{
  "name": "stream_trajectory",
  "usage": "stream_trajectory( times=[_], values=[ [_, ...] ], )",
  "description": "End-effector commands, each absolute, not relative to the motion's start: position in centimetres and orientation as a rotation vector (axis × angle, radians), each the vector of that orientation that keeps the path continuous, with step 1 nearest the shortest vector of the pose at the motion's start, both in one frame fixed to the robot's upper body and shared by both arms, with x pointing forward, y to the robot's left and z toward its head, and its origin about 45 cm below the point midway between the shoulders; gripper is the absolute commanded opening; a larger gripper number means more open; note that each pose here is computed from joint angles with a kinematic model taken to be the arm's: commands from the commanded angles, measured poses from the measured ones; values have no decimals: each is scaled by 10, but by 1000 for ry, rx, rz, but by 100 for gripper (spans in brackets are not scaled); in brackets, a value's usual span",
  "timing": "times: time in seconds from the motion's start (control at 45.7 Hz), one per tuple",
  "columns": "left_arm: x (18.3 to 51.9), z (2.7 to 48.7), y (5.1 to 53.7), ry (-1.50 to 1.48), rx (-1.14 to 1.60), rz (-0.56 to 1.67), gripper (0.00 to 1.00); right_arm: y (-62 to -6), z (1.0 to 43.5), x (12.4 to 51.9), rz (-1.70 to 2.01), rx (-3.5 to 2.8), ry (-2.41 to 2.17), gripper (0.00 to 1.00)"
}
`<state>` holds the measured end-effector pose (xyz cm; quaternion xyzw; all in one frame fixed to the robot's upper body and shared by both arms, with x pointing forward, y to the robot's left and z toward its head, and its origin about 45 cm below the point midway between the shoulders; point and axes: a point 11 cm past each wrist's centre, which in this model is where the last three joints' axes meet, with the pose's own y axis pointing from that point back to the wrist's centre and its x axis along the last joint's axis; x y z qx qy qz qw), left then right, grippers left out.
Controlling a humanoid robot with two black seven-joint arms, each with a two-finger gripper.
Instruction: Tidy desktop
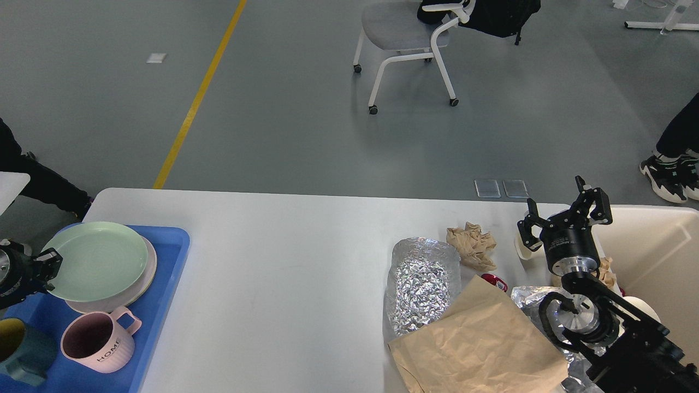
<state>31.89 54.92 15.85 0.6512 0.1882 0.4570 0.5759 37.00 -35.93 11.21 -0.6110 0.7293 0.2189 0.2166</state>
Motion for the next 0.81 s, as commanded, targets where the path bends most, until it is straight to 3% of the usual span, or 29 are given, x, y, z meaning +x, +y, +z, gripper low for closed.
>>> stream_trajectory(
  times=[0.0,0.263,0.372,0.438,0.569,0.788],
  values=[
    [319,158,550,432,1530,1082,1,-359,112,370,606,-1692,2021,100],
    [319,149,540,457,1501,1072,12,-359,112,370,606,-1692,2021,100],
    [321,151,540,448,1488,1086,46,-359,112,370,606,-1692,2021,100],
    [323,152,541,434,1494,1104,60,-359,112,370,606,-1692,2021,100],
    [326,155,545,405,1501,1141,79,-359,112,370,606,-1692,2021,100],
    [350,189,545,361,1451,1196,95,-359,112,370,606,-1692,2021,100]
  ],
)
